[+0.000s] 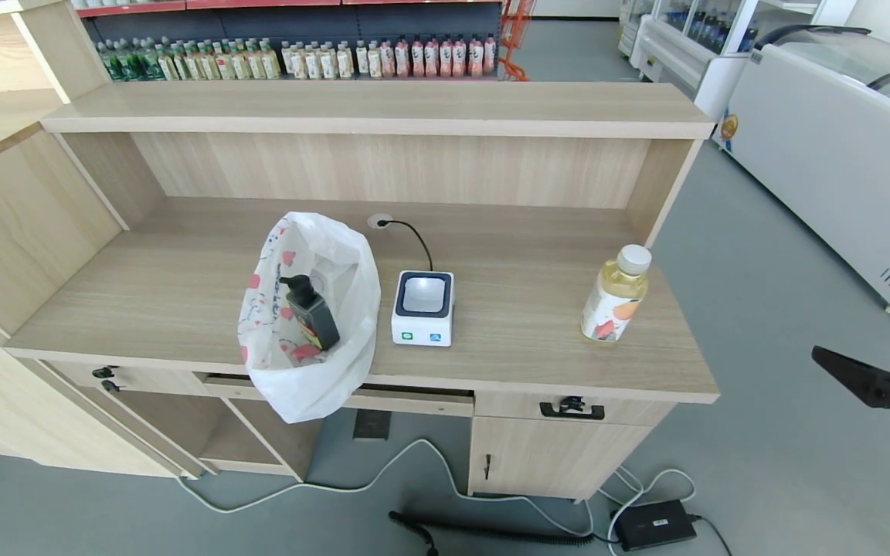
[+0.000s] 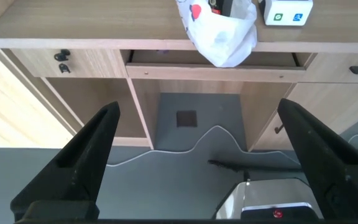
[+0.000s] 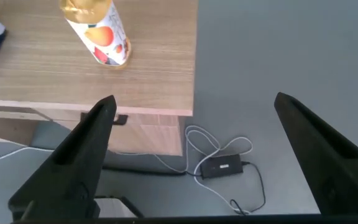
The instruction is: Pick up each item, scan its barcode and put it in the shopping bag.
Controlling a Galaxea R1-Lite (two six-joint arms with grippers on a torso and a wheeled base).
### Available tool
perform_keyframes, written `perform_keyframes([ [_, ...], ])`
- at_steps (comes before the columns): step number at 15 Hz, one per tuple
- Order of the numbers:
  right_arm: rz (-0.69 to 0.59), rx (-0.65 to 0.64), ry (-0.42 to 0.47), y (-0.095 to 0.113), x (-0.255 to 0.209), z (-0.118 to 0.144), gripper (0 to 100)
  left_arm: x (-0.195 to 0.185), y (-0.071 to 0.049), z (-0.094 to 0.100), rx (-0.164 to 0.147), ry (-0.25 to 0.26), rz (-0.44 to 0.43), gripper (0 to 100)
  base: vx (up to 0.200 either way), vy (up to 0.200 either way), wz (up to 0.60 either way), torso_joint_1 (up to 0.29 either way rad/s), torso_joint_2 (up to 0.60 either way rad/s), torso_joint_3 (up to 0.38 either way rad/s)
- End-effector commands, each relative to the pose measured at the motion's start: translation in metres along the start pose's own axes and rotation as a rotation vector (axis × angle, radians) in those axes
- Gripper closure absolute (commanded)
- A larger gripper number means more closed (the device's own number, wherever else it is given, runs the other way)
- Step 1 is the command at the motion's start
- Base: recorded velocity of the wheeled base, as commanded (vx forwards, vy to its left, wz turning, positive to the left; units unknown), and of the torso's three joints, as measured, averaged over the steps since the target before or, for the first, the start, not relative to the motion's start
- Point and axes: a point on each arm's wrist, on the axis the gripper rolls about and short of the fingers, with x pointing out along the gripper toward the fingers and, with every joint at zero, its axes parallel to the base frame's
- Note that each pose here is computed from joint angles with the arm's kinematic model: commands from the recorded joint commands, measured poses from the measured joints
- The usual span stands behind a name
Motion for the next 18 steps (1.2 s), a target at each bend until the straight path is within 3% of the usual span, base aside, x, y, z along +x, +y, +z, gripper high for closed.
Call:
perform_keyframes([
  [1, 0.062, 0.011, -0.018, 0.010, -0.001, 0.003, 0, 0.000, 0.000, 0.000, 0.000, -0.001, -0.001, 0, 0.000, 0.000, 0.00, 0.000, 0.00, 0.000],
  [12, 0.146, 0.023, 0.036, 0.021, 0.032, -0.003, 0, 0.000, 0.000, 0.000, -0.002, -0.001, -0.001, 0, 0.000, 0.000, 0.00, 0.000, 0.00, 0.000],
  [18, 0.058, 0.010, 0.045, 0.019, 0.052, -0.019, 0, 0.000, 0.000, 0.000, -0.002, -0.001, -0.001, 0, 0.000, 0.000, 0.00, 0.000, 0.00, 0.000],
])
